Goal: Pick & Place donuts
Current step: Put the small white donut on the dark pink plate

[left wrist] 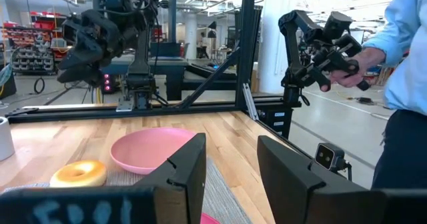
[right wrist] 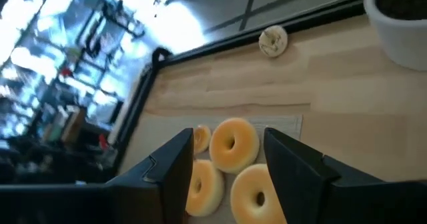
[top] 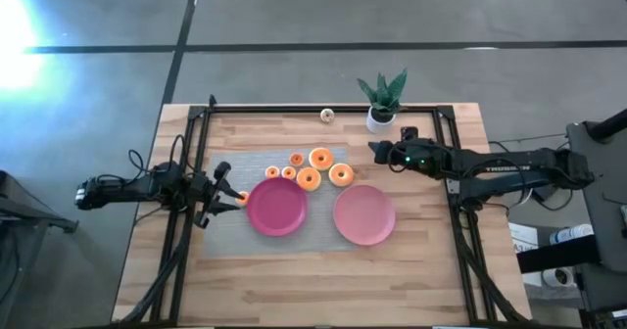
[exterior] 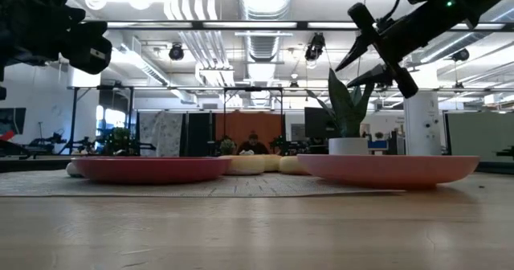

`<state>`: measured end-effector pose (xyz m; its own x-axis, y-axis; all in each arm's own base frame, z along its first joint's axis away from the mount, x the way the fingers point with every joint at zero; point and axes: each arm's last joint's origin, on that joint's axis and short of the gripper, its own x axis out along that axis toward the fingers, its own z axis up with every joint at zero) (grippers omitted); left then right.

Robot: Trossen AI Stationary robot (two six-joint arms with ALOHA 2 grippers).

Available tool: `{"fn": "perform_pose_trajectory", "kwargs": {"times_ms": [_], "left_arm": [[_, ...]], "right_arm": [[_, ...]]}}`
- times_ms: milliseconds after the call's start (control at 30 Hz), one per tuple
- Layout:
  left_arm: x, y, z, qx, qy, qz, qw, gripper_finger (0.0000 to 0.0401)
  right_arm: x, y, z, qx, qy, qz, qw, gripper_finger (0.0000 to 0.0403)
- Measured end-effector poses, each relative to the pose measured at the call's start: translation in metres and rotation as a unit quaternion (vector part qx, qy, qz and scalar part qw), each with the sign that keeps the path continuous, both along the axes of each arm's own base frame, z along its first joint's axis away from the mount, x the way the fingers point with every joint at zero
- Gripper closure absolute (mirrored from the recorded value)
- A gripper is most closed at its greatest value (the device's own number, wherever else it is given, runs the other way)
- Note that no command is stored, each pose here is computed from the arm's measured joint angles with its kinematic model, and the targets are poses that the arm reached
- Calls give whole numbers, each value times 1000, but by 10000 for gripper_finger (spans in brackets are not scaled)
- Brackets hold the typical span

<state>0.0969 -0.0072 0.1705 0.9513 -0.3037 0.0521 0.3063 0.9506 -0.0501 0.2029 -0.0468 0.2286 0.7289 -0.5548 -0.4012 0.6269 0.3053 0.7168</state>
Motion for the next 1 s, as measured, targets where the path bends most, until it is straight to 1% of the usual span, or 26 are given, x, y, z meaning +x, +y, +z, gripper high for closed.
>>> {"fn": "perform_pose_trajectory", "kwargs": {"times_ms": [133, 233, 400, 567, 600, 667, 700, 733, 767, 800, 833, 900, 933, 967, 1000], "left_arm": [[0, 0, 0, 0, 0, 0, 1000, 291], [0, 0, 0, 0, 0, 0, 1000, 291], [0, 0, 0, 0, 0, 0, 1000, 291], [0, 0, 0, 0, 0, 0, 1000, 291], [0, 1, 0, 2, -1, 10, 1000, 291], [1, 4, 0, -1, -1, 71, 997, 291], [1, 6, 3, -20, -12, 104, 994, 291], [1, 8, 9, -73, -33, 126, 989, 291], [0, 9, 14, -142, -54, 136, 979, 291], [-2, 10, 20, -221, -74, 142, 962, 291], [-3, 12, 25, -297, -99, 144, 939, 291], [-6, 15, 32, -423, -136, 145, 884, 291], [-8, 16, 34, -473, -150, 147, 855, 291], [-9, 18, 35, -511, -162, 151, 831, 291], [-9, 19, 36, -535, -176, 165, 810, 291]], "right_arm": [[8, -3, -3, -12, 28, 16, 999, 229], [12, -4, -9, -7, 42, 14, 999, 231], [15, -10, -16, 16, 46, 10, 999, 237], [13, -14, -13, 11, 44, 11, 999, 244], [13, -15, -12, 8, 43, 9, 999, 245], [13, -16, -6, 3, 33, 10, 999, 248], [13, -16, -3, 0, 30, 11, 999, 249], [13, -15, 0, -4, 28, 13, 1000, 250], [14, -15, 2, -8, 28, 16, 999, 251], [14, -15, 4, -12, 28, 19, 999, 252], [14, -15, 6, -15, 28, 22, 999, 253], [15, -15, 9, -18, 24, 22, 999, 252], [15, -15, 11, -19, 21, 22, 999, 252], [15, -15, 11, -20, 22, 21, 999, 252], [15, -15, 10, -19, 23, 21, 999, 253]]}}
